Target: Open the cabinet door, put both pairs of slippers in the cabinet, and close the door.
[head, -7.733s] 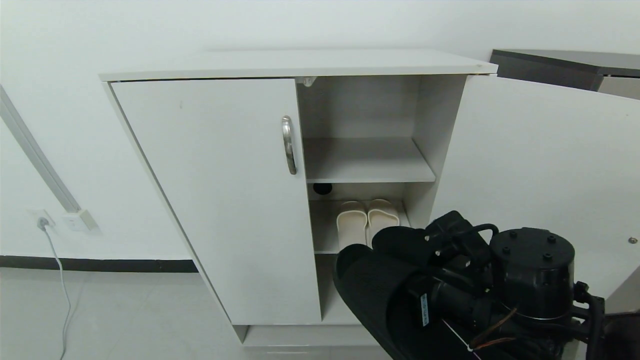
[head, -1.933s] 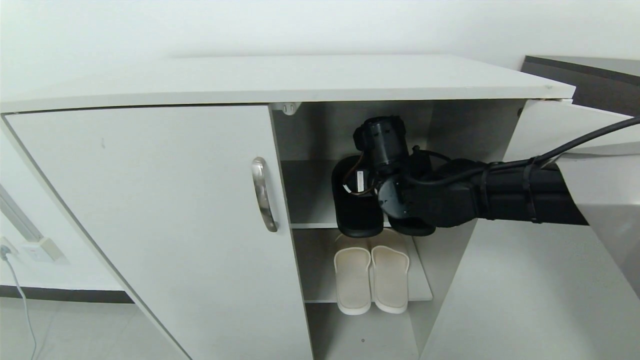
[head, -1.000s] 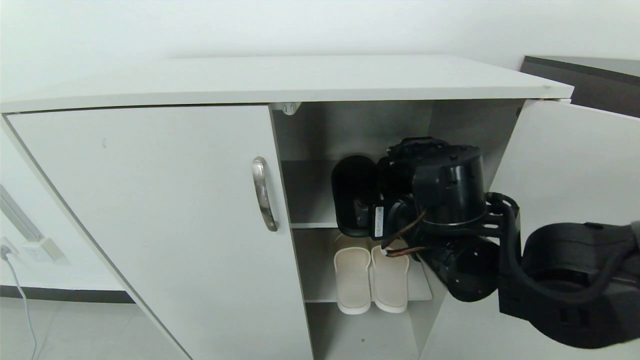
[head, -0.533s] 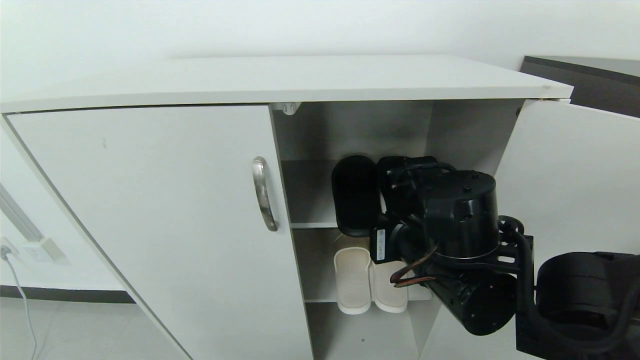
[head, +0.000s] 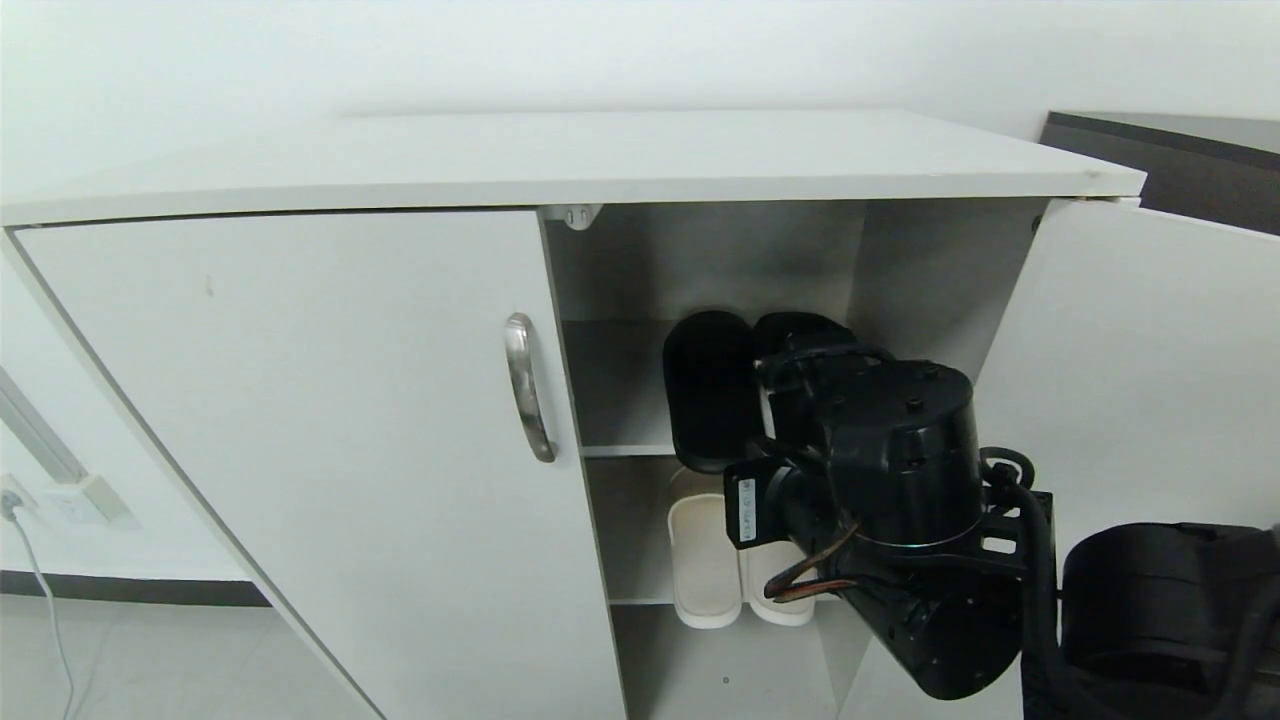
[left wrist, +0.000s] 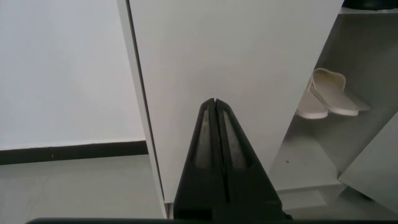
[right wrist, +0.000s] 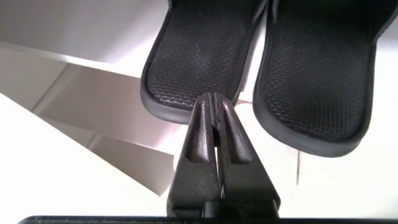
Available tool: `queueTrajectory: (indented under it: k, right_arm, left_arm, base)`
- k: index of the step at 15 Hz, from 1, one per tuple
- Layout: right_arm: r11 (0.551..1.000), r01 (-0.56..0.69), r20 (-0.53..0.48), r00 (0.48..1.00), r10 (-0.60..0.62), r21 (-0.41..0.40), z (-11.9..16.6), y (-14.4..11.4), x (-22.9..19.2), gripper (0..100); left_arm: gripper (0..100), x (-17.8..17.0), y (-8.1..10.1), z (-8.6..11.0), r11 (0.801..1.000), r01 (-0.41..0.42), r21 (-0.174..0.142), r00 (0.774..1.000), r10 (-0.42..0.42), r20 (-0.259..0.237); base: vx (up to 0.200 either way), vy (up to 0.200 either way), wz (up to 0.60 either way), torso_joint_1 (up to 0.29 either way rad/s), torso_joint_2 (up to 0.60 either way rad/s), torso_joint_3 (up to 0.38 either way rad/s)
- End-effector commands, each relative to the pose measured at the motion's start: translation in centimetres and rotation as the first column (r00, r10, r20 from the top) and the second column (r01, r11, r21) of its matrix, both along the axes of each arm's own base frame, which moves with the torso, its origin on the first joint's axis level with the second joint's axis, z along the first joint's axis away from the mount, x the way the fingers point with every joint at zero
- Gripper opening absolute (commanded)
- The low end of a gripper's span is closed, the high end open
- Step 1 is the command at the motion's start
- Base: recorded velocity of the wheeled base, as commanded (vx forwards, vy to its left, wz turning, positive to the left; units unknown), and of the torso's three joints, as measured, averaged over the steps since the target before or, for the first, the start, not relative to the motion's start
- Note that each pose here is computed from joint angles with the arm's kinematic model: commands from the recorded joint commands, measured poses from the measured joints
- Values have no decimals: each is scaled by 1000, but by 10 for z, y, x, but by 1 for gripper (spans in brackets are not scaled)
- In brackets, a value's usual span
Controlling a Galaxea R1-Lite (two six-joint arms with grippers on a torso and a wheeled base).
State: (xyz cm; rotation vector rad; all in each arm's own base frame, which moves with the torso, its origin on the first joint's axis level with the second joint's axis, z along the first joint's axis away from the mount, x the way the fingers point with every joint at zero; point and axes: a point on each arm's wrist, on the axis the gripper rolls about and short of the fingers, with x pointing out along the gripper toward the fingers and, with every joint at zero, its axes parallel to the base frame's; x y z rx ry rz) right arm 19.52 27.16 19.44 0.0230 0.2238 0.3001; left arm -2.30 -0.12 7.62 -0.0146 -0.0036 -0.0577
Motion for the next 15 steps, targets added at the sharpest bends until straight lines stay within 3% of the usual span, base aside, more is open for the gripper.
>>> queueTrajectory:
  k: [1,15]
  right_arm:
    - [1000,1,-3,1000,-1,-5,-2,1,1,0]
    - [1000,6,-13,1000,-6,-18,-20,8,9,0]
  left_arm:
    - [0,0,0,0,1000,1,-1,1000,-1,1]
    - [0,0,0,0,1000,2,-1,1000,-2,1]
  base:
    - [-200,0,0,7,-2,7]
    - [-200,0,0,4,1,2]
